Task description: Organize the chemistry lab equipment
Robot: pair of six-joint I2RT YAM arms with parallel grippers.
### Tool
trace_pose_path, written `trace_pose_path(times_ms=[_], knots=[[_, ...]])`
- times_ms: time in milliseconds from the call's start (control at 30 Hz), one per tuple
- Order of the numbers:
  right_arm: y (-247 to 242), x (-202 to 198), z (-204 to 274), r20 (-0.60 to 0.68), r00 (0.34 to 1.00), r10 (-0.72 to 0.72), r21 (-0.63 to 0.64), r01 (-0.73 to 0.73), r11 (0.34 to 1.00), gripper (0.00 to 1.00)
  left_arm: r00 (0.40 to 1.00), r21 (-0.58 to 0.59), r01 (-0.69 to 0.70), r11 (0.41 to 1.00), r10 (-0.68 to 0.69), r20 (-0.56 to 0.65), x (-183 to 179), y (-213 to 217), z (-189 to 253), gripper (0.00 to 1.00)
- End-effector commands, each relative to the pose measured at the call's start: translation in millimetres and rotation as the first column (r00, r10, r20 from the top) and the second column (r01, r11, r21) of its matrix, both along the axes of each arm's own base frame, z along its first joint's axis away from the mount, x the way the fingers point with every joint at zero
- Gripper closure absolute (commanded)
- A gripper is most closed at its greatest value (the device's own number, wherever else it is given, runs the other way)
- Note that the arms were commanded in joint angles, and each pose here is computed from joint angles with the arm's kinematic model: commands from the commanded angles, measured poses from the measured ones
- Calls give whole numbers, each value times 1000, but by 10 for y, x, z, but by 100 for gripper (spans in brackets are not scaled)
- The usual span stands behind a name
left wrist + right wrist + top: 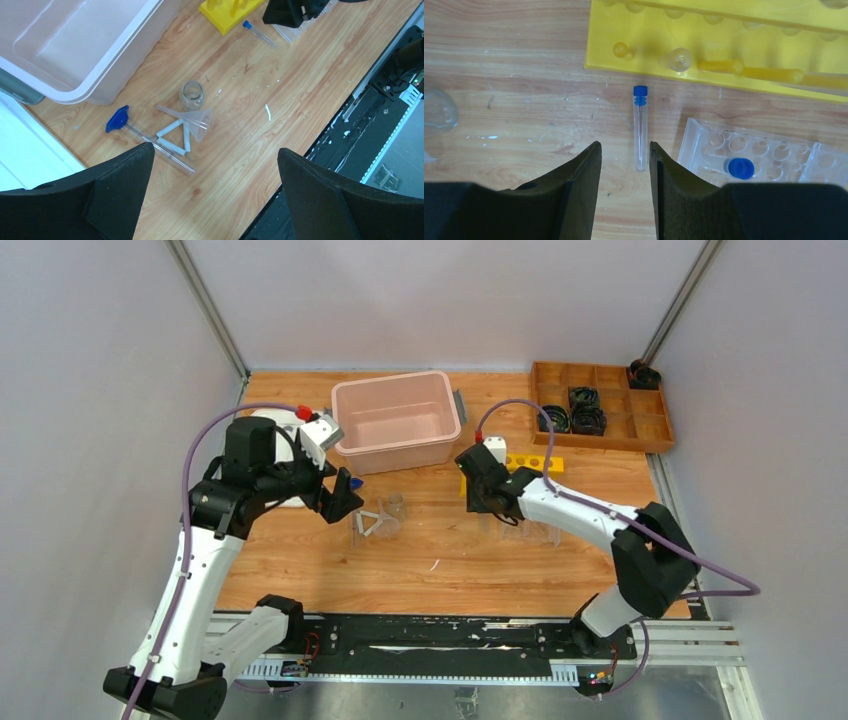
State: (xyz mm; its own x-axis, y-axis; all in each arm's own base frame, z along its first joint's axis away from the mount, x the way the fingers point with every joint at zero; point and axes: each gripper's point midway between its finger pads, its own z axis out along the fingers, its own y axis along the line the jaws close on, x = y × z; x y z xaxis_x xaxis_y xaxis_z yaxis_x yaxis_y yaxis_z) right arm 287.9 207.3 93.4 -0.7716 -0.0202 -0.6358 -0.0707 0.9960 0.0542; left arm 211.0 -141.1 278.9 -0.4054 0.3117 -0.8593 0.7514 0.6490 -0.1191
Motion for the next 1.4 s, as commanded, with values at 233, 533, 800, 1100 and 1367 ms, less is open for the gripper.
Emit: trace_pose_path(times_ms=[233,533,800,1100,1367], knots=[[73,201,-421,1,1000,-13,-86,13,996,55,999,67,-49,997,48,23,-5,135,-81,0],[-29,152,-704,-18,999,-45,-124,42,991,58,999,71,-19,997,17,28,-31,117,-115,0],[14,47,-840,-61,997,-38,-89,33,995,75,999,66,-3,998,0,51,-17,96,-32,0],[496,-48,-209,-1,999,39,141,-39,989,100,999,-25,35,999,-35,-2,-145,-38,29,1],[1167,-155,1150,219,972,80,451,-174,875,100,992,-141,46,989,-62,-109,-237,-198,102,0]])
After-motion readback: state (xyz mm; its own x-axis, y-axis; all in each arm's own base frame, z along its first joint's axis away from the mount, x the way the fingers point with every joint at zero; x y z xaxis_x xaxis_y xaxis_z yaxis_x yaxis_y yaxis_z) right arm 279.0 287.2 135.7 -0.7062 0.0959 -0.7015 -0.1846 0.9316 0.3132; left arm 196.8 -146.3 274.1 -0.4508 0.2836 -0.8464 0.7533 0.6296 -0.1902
